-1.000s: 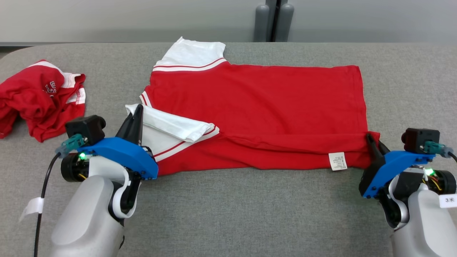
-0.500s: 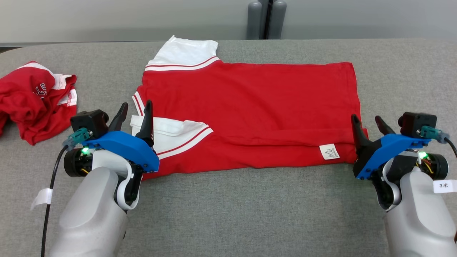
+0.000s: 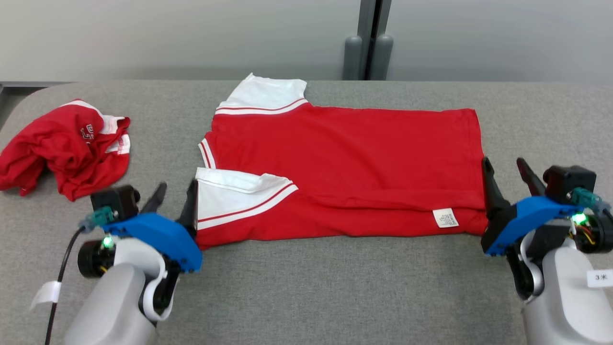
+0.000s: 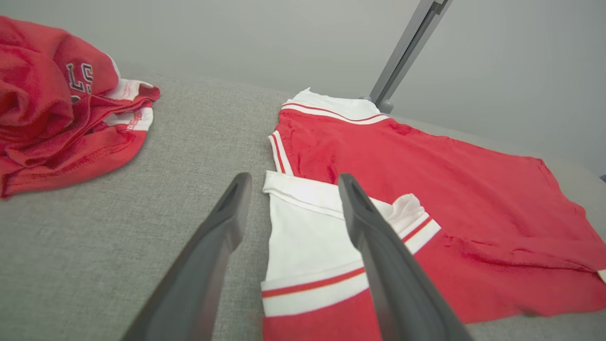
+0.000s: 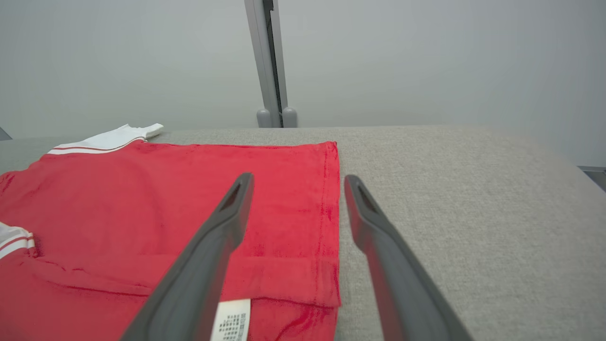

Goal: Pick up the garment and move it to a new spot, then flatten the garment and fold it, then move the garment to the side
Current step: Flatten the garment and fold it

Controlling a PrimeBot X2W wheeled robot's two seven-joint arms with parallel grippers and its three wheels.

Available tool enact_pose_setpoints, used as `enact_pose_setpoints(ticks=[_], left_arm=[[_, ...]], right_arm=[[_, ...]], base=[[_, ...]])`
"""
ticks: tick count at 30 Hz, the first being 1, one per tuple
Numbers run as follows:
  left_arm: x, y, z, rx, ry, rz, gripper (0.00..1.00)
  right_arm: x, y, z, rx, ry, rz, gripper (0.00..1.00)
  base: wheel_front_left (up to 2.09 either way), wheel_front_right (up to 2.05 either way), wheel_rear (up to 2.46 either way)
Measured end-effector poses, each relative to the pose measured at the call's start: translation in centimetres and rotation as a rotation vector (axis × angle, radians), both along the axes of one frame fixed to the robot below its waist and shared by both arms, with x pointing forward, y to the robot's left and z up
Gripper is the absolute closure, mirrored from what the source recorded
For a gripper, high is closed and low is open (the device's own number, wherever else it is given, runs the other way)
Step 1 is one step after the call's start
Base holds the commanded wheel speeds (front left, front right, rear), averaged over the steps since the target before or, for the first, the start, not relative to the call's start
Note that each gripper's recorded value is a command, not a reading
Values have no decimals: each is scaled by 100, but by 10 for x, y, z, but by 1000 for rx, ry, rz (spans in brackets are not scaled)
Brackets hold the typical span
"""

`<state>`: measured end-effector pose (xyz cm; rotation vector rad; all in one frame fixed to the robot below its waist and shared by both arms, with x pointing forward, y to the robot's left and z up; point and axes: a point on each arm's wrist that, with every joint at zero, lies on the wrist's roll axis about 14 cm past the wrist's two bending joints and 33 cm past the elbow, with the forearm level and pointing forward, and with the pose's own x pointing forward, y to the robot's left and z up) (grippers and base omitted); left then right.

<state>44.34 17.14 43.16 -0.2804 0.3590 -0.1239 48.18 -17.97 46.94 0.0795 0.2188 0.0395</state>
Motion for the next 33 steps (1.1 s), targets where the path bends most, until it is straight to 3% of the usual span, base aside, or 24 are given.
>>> enact_pose_setpoints(ticks=[8,22,23,25,26,33], left_arm=[[-48,-1,-40,-64,238,10,0],[-51,-11,-78,-110,433,31,0],[-51,-12,-78,-111,432,29,39],[-50,-14,-76,-113,424,24,88],[-49,-14,-75,-116,419,22,100],[-44,-15,-62,-130,358,22,100]], right_arm=[[-34,-4,-8,-30,41,7,0],[-57,-20,-45,-57,218,-17,0],[-59,-19,-51,-56,243,-13,0],[-62,-17,-61,-49,279,-8,0],[-63,-15,-67,-38,299,-6,0],[-48,-5,-89,6,366,4,0]], base=[[0,0,0],[0,0,0],[0,0,0],[0,0,0],[0,0,0],[0,0,0]])
